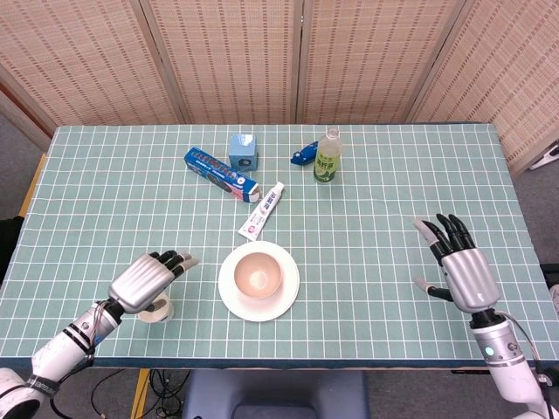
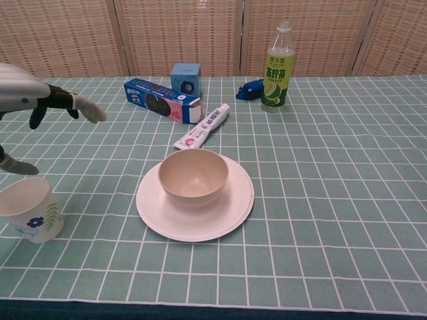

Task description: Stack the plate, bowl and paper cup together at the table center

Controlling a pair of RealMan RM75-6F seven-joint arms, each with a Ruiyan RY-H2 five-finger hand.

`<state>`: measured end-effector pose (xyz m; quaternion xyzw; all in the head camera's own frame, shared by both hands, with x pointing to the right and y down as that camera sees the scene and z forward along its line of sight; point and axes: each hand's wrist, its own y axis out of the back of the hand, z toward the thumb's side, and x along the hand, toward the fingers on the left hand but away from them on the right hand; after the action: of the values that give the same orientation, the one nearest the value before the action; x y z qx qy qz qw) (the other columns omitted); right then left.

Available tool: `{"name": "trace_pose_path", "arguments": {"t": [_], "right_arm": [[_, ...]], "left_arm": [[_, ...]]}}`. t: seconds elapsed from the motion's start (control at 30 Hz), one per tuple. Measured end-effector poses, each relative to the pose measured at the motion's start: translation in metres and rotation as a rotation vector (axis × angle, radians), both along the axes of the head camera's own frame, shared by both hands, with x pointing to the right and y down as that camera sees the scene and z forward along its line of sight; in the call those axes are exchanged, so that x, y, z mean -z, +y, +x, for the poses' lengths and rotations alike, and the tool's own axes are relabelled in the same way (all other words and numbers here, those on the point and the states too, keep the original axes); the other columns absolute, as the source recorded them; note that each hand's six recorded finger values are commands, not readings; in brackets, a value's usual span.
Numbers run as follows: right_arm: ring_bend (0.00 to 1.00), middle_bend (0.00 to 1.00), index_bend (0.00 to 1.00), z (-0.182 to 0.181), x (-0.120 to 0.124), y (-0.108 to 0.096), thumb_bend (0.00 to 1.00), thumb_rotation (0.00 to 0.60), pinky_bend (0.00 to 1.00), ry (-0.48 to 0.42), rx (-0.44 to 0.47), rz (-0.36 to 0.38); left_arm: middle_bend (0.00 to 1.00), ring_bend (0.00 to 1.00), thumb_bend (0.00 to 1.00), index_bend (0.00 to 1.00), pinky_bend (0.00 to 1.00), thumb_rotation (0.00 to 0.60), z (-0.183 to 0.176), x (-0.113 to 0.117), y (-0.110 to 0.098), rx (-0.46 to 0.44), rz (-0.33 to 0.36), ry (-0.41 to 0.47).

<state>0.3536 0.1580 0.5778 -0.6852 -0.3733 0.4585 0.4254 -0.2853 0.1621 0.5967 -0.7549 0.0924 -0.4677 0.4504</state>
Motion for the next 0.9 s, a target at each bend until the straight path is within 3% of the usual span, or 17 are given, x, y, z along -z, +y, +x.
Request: {"name": "trace_pose_path", "arguments": {"t": [0.2, 0.47, 0.9], "right_arm": [[0.0, 0.16, 0.08, -0.001, -0.002, 0.0, 0.14, 0.6, 0.0, -0.002, 0.002, -0.004], [0.0, 0.16, 0.08, 0.001, 0.0, 0.001, 0.14, 0.6, 0.0, -0.001, -0.002, 0.0], [0.0, 0.16, 0.08, 0.004, 0.001, 0.004, 0.14, 0.6, 0.0, 0.001, -0.01, -0.001]], "left_arm": [[0.05, 0.07, 0.16, 0.05, 0.29, 0.6, -0.007, 0.004, 0.019, -0.002, -0.055, 0.048], [0.01, 0.03, 0.16, 0.04, 0.25, 0.6, -0.02, 0.002, 0.05, -0.031, -0.12, 0.038], [0.0, 0.0, 0.16, 0.02, 0.19, 0.6, -0.034, -0.019, 0.051, 0.022, -0.134, -0.002]]}}
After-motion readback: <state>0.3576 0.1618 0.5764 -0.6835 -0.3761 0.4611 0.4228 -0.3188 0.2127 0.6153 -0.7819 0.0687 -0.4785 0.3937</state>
